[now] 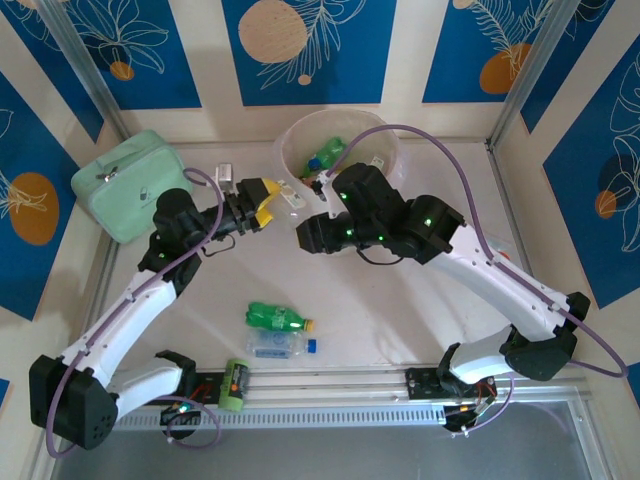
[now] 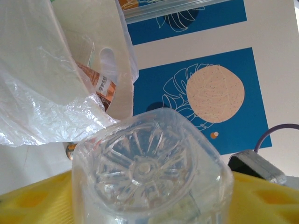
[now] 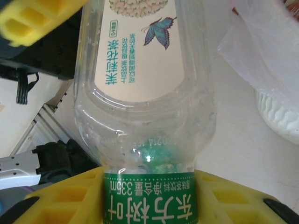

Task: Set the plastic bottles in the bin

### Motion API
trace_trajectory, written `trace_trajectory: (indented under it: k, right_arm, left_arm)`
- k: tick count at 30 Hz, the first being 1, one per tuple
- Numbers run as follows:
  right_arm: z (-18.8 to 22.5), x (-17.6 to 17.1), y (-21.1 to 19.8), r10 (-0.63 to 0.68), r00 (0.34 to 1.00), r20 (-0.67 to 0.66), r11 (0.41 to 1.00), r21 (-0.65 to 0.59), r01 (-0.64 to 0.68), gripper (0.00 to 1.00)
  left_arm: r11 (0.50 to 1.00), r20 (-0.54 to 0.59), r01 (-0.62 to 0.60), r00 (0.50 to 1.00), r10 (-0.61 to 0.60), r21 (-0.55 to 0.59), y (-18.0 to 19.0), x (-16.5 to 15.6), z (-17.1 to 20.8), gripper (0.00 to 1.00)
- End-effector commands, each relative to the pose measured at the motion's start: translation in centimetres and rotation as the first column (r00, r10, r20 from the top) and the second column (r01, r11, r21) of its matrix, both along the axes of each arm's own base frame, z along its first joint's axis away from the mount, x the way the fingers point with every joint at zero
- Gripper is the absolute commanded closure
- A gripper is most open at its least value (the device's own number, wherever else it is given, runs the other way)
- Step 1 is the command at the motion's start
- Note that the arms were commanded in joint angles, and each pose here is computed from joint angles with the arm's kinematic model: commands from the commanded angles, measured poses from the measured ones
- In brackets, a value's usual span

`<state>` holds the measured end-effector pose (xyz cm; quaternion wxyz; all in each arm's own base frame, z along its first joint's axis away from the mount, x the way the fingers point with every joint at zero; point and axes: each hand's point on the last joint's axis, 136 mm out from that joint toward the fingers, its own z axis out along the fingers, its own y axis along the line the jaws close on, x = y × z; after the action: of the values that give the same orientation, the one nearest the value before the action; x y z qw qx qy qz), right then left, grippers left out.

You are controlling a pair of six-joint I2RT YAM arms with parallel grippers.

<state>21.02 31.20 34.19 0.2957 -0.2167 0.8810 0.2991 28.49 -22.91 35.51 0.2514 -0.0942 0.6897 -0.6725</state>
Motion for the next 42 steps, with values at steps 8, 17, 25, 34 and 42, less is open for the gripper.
trace_trajectory:
  k: [8,17,25,34,42]
  right_arm:
    - [5.5,7.5,-6.2,-0.217,0.968,0.127,0.976,0.029,0.215,0.66]
    - [3.7,16.4,-11.0,-0.373,0.923,0.092,0.927,-0.012,0.376,0.66]
    - [0.4,20.0,-13.1,-0.446,0.89,0.097,0.881,-0.124,0.456,0.35]
    - [1.9,18.4,-12.3,-0.444,0.881,0.161,0.876,-0.126,0.465,0.23]
    - [6.1,10.8,-7.8,-0.321,0.907,0.271,0.939,-0.037,0.343,0.23]
  left_arm:
    - [0.949,0.096,-0.197,0.979,0.178,0.247,3.4,-0.4,-0.9,0.0]
    - [0.884,0.032,-0.274,0.958,0.283,0.38,5.9,-1.1,-5.0,0.0]
    - [0.854,-0.092,-0.267,0.936,0.34,0.447,7.0,-1.8,-9.6,0.04]
    - [0.791,-0.254,-0.203,0.876,0.41,0.577,8.9,-4.1,-15.7,0.11]
    - [0.741,-0.373,-0.136,0.796,0.477,0.658,10.4,-6.9,-20.2,0.16]
